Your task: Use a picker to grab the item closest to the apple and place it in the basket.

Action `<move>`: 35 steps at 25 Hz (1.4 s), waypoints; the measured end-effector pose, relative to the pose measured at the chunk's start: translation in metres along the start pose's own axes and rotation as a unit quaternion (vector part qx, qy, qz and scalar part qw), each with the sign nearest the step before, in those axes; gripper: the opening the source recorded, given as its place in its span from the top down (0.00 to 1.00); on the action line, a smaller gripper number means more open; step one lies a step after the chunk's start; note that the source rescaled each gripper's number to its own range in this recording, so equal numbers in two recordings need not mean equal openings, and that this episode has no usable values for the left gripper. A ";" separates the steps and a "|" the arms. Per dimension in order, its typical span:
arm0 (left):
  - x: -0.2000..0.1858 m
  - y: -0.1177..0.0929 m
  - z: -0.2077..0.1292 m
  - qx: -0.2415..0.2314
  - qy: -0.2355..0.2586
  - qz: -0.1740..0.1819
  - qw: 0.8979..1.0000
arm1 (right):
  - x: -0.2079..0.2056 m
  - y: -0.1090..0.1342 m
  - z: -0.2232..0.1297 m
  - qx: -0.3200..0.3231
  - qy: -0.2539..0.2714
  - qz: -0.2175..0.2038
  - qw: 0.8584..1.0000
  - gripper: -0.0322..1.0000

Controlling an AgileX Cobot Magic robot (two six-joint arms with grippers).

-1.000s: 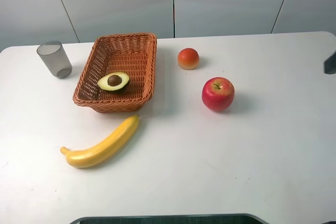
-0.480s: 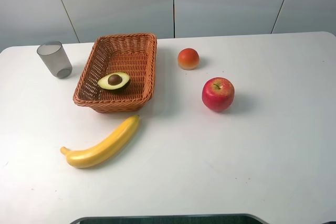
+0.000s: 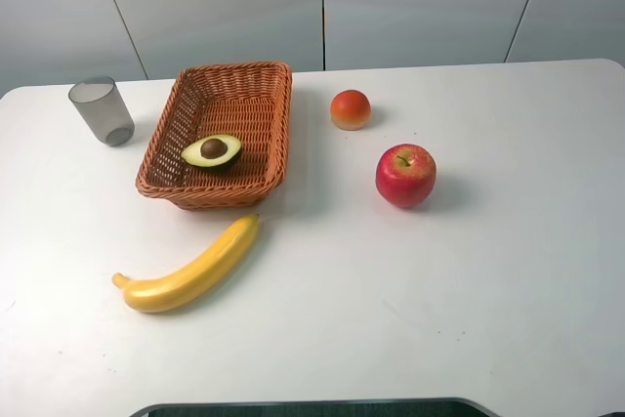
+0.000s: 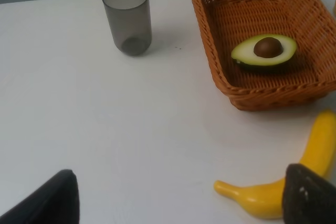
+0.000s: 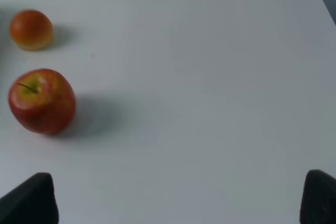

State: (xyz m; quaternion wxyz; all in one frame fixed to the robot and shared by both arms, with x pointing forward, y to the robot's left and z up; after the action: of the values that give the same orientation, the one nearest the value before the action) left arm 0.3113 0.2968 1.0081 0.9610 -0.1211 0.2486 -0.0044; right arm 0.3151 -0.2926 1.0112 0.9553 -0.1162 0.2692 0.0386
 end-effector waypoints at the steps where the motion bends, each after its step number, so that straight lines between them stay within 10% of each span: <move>1: 0.000 0.000 0.000 0.000 0.000 0.000 1.000 | -0.001 0.002 -0.001 -0.001 -0.007 0.002 1.000 0.00; 35: 0.000 0.000 0.000 0.000 0.000 0.000 1.000 | -0.004 0.005 -0.003 -0.013 -0.032 0.015 0.999 0.00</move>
State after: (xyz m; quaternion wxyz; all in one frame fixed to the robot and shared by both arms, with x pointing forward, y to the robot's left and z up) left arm 0.3113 0.2968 1.0081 0.9610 -0.1211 0.2486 -0.0044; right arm 0.3096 -0.2883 1.0102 0.9612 -0.1231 0.2395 0.0597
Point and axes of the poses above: a point on each arm's last joint axis where the gripper is mounted, x pointing out along that axis toward the gripper, y along the wrist's bending axis when the last joint is at zero, z = x × y, the point moved 9 cm from there along x, pointing out along that axis toward the gripper, and after that the axes turned 15 degrees about -x, right-handed, at the moved point
